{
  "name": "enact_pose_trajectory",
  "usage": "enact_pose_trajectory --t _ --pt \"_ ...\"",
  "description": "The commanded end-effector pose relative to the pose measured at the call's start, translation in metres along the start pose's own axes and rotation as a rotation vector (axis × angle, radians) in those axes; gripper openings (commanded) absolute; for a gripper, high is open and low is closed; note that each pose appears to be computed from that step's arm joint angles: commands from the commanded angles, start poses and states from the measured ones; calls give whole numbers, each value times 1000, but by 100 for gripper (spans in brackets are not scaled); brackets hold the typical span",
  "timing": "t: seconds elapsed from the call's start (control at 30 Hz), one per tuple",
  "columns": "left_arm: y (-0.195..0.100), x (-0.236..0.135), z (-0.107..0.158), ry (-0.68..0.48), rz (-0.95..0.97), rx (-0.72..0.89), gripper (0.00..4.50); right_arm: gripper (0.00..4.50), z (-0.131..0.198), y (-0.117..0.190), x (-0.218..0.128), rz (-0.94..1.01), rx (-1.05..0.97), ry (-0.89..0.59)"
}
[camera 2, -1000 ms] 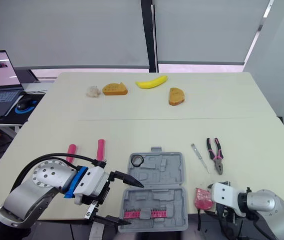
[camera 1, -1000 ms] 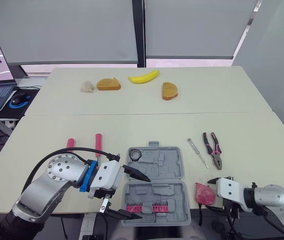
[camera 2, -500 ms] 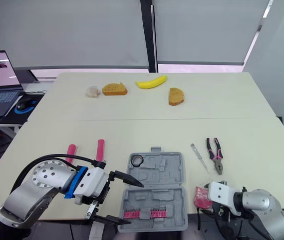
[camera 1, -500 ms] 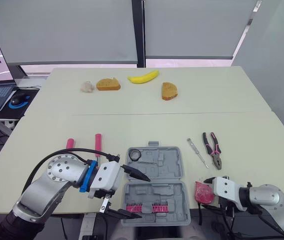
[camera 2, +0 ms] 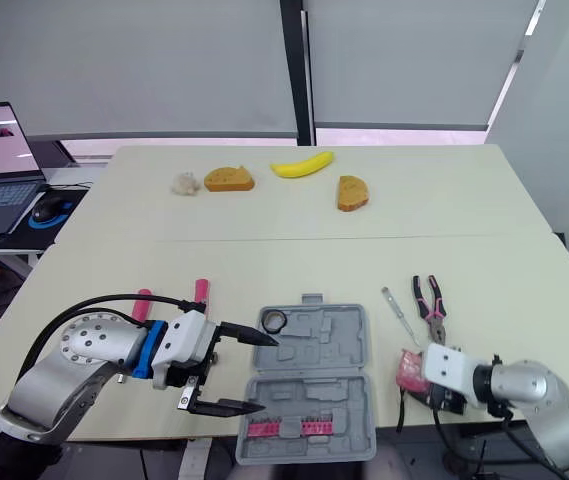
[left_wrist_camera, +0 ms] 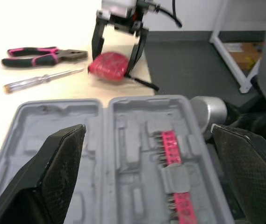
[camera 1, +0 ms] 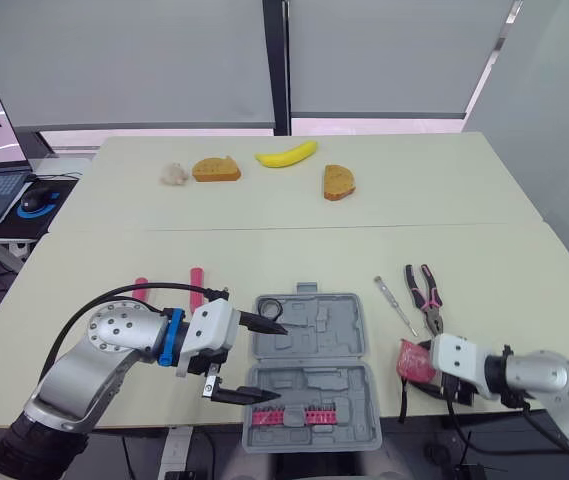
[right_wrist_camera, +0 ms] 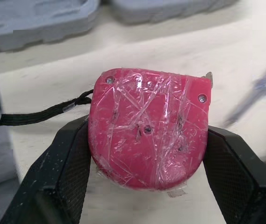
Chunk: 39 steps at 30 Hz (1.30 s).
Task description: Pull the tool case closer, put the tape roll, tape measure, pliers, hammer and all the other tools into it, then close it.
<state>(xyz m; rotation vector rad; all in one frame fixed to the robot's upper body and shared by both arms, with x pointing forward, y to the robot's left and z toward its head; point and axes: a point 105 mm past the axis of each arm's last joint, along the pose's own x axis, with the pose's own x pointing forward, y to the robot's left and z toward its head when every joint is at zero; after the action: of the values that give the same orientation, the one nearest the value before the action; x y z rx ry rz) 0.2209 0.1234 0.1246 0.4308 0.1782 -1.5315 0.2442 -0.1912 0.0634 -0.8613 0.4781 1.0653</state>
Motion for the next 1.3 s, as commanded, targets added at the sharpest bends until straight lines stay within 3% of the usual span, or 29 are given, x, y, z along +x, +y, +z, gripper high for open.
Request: enact_pose_trajectory --t 0.03,0.2,0.5,0.8,1.3 --pt "15 -6 3 17 89 25 450 314 29 -19 -8 25 -91 -9" --pt "35 -6 -3 64 194 48 450 314 64 -49 3 102 -159 18" --pt "40 -2 -8 97 247 66 450 314 94 -59 50 288 -232 80" --pt "35 2 -13 114 252 77 450 314 102 -61 79 365 -283 130" --pt "27 8 -7 70 207 84 450 314 102 -67 93 343 -259 155"
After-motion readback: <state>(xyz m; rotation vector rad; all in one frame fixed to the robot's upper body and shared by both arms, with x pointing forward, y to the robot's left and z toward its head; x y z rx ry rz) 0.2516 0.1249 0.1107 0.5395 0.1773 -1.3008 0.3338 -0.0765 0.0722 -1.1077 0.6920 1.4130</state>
